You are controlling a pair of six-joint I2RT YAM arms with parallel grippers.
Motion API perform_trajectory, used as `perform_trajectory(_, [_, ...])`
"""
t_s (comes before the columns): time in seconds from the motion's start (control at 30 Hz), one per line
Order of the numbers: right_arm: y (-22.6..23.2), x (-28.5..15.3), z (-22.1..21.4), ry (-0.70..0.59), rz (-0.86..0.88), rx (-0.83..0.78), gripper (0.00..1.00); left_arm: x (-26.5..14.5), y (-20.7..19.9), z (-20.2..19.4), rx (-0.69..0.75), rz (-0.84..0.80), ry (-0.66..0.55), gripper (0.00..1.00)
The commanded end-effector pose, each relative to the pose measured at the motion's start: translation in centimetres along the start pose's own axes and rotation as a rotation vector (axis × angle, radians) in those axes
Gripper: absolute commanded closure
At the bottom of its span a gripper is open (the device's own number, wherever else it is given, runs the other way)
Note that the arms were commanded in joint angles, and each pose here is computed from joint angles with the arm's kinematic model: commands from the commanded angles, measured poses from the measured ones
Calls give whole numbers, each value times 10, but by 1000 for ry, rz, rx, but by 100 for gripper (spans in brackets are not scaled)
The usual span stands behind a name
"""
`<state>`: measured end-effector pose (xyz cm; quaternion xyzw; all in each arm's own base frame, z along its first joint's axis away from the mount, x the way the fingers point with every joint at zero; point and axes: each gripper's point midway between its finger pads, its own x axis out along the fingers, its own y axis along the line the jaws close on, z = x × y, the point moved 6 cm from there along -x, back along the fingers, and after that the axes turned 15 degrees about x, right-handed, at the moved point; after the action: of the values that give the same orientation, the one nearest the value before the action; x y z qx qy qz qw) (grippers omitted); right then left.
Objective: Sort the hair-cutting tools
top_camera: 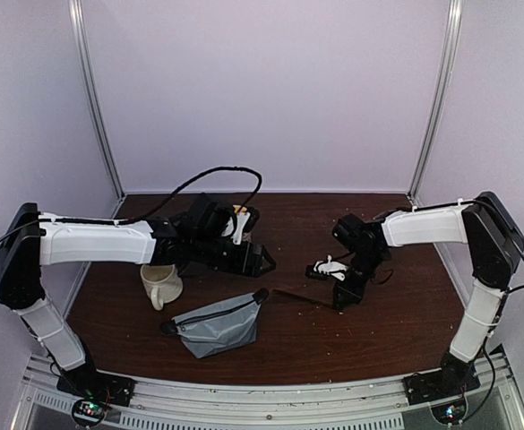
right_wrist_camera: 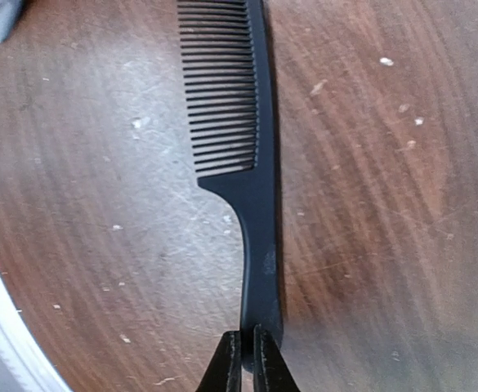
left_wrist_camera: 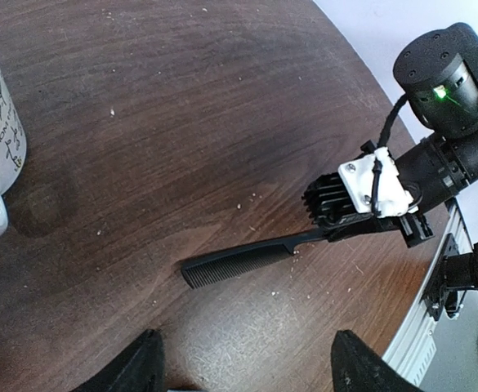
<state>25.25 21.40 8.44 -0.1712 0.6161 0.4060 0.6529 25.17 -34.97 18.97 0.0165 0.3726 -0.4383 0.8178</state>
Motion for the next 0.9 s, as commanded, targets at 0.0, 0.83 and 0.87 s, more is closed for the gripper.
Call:
perform_trajectory(0.0, [8,7,-11,55,137,31,94,7,-1,8,-17,-33,-30,27])
perform_trajectory(0.83, [-7,-6,-18,-31,-113,-15,73,57,15,-29,-5,-67,254,43])
perform_trajectory(0.87, [-6,-4,-18,-26,-116,-15,73,60,15,-32,-17,-69,263,43])
